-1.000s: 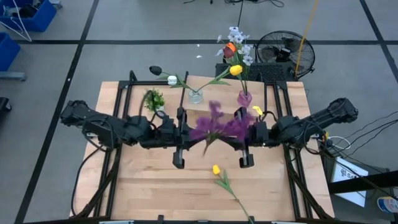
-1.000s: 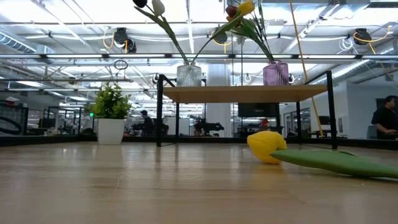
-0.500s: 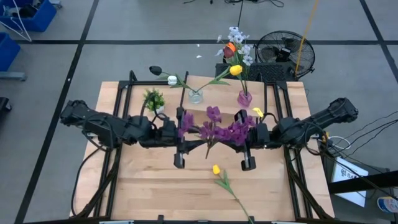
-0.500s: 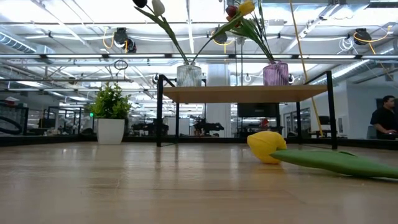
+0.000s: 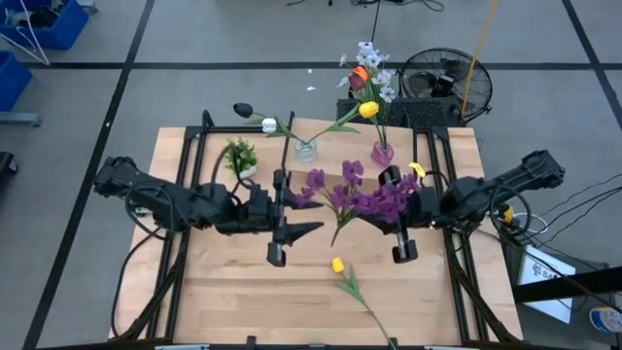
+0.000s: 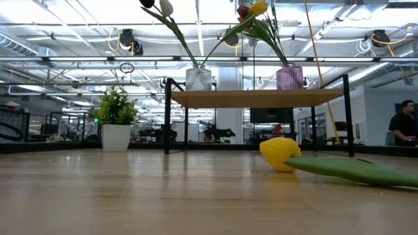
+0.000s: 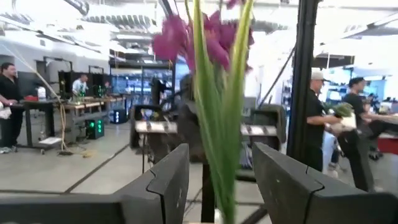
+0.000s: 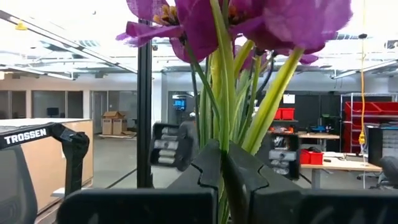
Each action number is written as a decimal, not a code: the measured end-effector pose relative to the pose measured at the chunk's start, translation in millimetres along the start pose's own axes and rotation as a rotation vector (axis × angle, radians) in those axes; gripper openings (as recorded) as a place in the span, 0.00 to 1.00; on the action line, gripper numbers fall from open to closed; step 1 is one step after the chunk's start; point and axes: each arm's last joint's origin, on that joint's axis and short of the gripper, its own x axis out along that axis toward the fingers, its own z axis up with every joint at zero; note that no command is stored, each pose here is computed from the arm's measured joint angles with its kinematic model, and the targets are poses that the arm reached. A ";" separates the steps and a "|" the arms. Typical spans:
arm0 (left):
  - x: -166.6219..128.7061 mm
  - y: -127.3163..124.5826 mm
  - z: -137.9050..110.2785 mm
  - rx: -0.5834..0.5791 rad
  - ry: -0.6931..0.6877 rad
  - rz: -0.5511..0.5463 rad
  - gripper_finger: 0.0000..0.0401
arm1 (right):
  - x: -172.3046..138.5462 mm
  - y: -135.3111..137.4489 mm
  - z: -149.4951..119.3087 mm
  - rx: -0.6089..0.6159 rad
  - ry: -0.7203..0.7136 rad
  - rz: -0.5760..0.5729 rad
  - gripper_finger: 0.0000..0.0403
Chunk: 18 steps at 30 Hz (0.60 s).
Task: Pick and place flowers into a vace then onto a shelf
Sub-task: Put the purple flower into the transparent vase
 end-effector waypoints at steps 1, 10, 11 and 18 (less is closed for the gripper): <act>1.1 3.2 0.6 -0.002 -0.008 -0.003 0.45 | 1.3 0.2 -1.8 0.003 0.004 -0.001 0.00; 7.2 22.3 3.1 -0.063 -0.043 -0.086 0.45 | 15.9 -7.6 -23.0 0.019 0.054 -0.042 0.00; 7.1 22.2 3.2 -0.057 -0.045 -0.087 0.45 | 17.0 -9.1 -24.3 0.019 0.057 -0.047 0.00; 7.2 22.3 2.9 -0.024 -0.043 -0.087 0.45 | 20.4 -17.7 -23.7 0.017 0.024 -0.069 0.00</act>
